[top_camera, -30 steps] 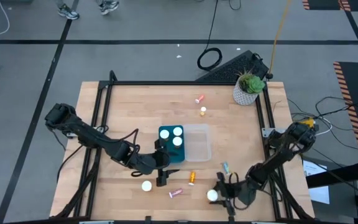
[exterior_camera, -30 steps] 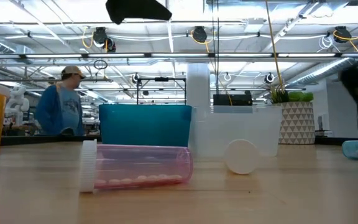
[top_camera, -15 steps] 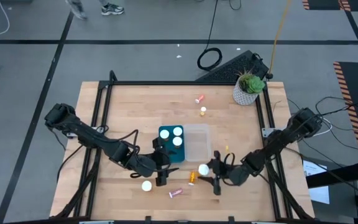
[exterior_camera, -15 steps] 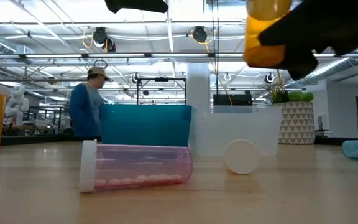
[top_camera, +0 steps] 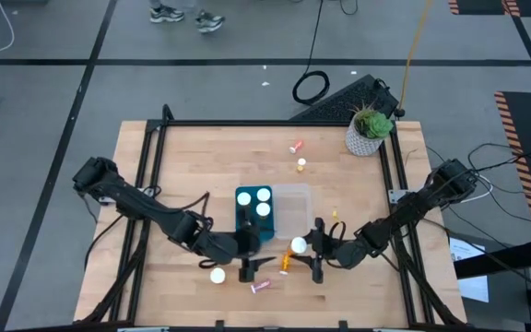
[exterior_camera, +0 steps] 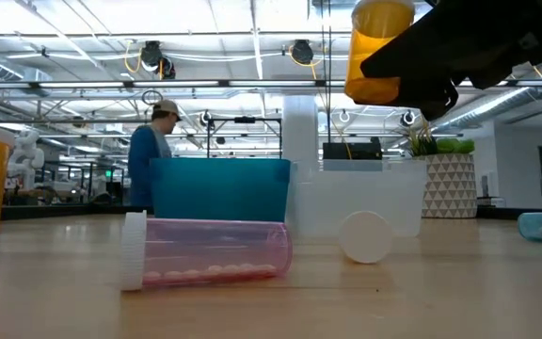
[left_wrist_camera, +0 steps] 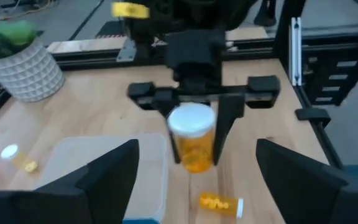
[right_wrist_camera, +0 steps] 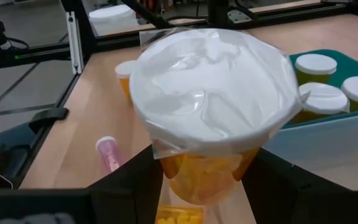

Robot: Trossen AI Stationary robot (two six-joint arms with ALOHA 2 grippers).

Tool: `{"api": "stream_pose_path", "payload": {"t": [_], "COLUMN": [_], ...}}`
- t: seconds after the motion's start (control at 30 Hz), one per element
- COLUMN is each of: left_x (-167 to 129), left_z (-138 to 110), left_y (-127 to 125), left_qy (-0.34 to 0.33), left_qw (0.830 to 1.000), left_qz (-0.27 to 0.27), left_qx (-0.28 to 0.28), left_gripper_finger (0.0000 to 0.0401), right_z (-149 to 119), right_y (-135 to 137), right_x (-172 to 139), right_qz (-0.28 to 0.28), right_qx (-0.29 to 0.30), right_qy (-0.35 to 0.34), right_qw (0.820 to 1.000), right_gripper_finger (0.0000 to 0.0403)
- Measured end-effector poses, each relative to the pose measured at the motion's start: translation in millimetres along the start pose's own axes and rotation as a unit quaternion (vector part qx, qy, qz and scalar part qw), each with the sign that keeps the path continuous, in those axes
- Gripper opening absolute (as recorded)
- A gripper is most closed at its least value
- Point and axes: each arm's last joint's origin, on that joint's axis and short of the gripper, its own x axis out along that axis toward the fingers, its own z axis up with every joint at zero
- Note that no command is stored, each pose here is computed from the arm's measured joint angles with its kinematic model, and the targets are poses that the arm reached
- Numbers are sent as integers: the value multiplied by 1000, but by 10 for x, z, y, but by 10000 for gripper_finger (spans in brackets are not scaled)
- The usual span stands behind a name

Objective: Pick and place medicine bottles into bin by pill shape (circle, oval)
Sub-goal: Put the large orange pill bottle into the blue transparent bin

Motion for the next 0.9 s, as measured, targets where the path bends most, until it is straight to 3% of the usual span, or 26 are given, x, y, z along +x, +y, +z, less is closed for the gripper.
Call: {"api": "stream_pose_path", "payload": {"t": [0.17, 0.27, 0.5, 0.73, 0.9], "left_x": [223, 405, 725, 850, 903], "left_z": [108, 104, 160, 202, 209], "left_y": [-81, -122, -127, 51, 159], "left_qy": [44, 87, 117, 122, 128], "left_qw": [999, 995, 990, 991, 991], "left_qz": [0, -9, 5, 10, -18], "left_qx": [25, 46, 81, 51, 14], "left_gripper_finger": [364, 367, 367, 367, 359], "right_z": [-5, -14, -30, -58, -52], "right_y": [8, 14, 9, -3, 2], "right_x": [-6, -11, -12, -13, -14], "right_qz": [2, 3, 0, -5, -3], "right_qx": [-1, -2, -11, -19, -19], "right_qy": [1, 4, 11, 24, 21], "right_qw": [1000, 1000, 1000, 1000, 1000], "right_gripper_finger": [184, 184, 184, 184, 184]}}
